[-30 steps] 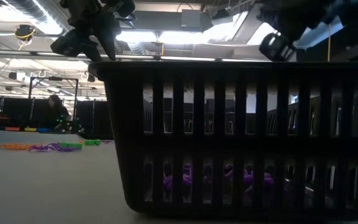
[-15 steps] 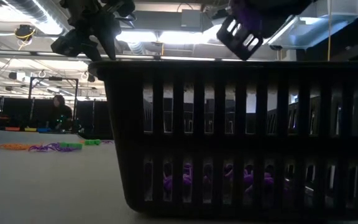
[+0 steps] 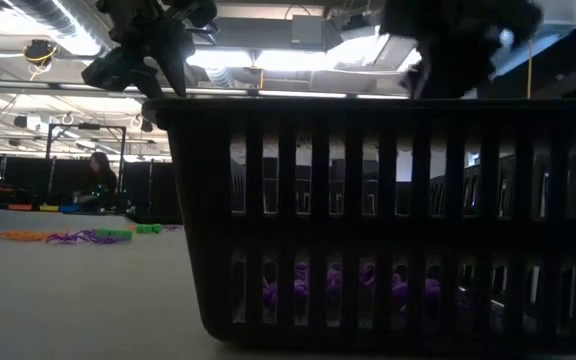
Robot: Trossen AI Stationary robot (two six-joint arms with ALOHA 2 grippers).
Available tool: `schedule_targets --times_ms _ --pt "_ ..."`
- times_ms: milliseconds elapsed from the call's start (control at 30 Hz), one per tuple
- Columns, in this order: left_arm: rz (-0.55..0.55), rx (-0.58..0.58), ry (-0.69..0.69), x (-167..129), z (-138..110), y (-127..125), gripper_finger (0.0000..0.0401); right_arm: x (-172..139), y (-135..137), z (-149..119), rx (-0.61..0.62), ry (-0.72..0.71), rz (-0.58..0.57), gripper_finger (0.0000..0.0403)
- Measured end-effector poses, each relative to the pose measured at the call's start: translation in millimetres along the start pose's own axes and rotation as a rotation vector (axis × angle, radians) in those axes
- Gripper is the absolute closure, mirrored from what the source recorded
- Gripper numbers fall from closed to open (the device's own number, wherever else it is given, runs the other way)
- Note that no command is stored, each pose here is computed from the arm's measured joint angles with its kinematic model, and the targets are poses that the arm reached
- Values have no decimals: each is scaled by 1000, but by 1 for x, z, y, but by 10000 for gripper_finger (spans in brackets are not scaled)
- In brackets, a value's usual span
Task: Sort Halloween decoration
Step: Put the violet spider toy into the bottom black bin
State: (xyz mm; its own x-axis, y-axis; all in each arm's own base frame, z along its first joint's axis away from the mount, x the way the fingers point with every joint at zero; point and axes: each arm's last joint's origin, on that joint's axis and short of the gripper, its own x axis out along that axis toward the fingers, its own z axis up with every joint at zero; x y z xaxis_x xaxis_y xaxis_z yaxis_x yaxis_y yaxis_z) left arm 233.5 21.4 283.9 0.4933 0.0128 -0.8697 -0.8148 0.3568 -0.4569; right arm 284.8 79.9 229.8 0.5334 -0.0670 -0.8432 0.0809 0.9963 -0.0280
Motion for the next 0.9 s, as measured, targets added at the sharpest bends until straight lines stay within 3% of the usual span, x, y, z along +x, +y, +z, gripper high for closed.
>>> schedule_targets --times_ms 200,400,600,900 --pt "0 0 -1 0 0 0 277 -17 -64 -37 238 -55 -149 264" --pt "0 0 0 0 0 0 277 -16 -129 -87 576 -49 -481 271" --pt "0 0 0 0 0 0 277 4 -169 -121 784 49 -453 268" --pt "0 0 0 0 0 0 277 18 -192 -148 869 113 -489 267"
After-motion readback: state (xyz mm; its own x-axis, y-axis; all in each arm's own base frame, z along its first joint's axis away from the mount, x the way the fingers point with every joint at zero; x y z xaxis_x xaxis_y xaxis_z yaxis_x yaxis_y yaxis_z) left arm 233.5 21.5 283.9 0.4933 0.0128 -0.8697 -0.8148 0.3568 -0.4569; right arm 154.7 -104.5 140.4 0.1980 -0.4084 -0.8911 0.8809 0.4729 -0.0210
